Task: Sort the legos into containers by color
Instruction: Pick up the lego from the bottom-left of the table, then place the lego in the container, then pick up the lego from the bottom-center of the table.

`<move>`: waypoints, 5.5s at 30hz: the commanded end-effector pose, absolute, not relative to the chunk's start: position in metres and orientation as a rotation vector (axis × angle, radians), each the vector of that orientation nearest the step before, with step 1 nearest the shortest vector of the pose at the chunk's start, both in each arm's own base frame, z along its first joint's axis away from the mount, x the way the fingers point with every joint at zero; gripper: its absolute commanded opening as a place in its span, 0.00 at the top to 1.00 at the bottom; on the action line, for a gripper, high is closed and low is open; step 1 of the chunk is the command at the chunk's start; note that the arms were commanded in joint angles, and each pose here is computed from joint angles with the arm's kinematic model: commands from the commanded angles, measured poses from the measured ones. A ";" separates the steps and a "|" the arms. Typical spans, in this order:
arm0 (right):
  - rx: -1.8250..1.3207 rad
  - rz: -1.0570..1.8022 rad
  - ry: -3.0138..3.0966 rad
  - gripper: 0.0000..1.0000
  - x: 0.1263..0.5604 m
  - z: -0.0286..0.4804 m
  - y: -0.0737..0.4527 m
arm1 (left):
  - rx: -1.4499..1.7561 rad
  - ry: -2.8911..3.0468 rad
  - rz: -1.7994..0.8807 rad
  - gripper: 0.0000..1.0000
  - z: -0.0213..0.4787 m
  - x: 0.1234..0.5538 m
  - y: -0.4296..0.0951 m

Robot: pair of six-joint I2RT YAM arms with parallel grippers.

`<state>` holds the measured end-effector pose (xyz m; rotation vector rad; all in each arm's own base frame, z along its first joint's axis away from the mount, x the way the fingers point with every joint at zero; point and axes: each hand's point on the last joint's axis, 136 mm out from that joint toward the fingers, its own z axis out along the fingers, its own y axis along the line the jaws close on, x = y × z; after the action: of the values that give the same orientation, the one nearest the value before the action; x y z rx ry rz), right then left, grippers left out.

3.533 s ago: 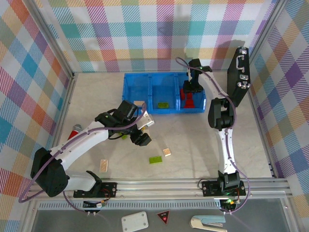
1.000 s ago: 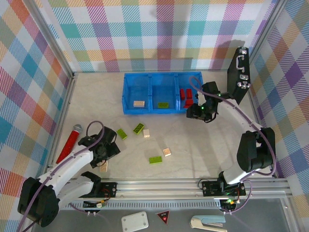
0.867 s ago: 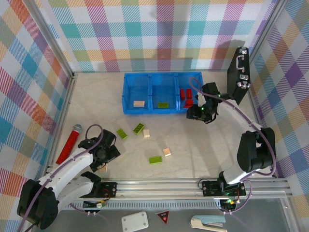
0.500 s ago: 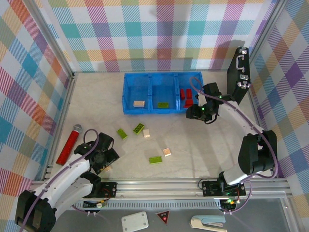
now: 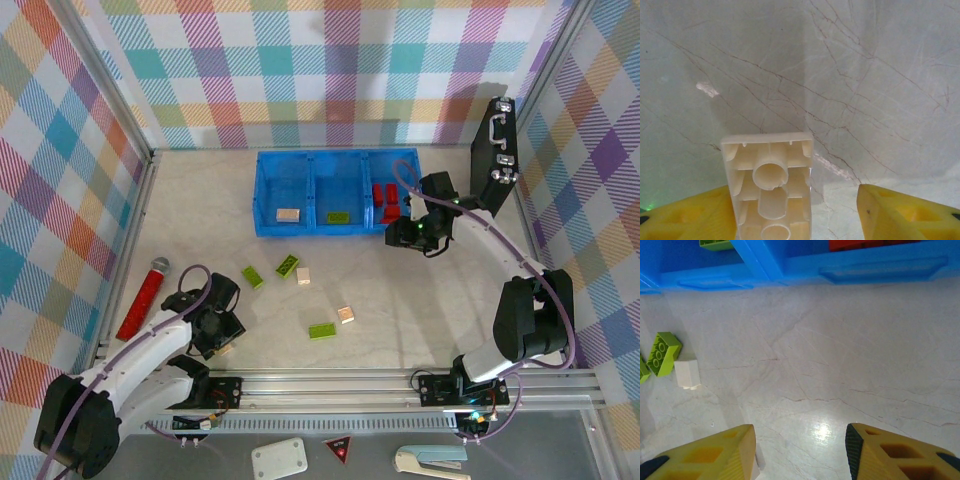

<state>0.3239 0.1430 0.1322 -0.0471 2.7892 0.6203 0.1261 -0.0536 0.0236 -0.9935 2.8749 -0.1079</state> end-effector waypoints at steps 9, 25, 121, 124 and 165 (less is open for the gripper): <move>-0.072 0.626 2.779 0.48 0.315 0.134 0.143 | -0.970 2.886 -0.111 0.50 0.024 0.132 -0.055; -0.078 0.604 2.790 0.48 0.314 0.130 0.140 | -0.897 2.879 -0.168 0.64 0.039 0.146 -0.064; 0.017 0.375 2.834 0.48 0.271 0.152 0.101 | 0.082 2.637 0.299 0.58 0.054 0.566 -0.147; 0.016 0.380 2.832 0.48 0.271 0.155 0.102 | 0.077 2.632 0.285 0.55 0.060 0.566 -0.148; -0.017 0.504 2.902 0.49 0.234 0.150 0.150 | -0.042 2.654 -0.172 0.52 0.177 0.432 -0.123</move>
<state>0.2417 0.1462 0.1586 -0.0371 2.8584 0.5220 0.4439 -0.1306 0.1587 0.0084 2.6765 -0.0996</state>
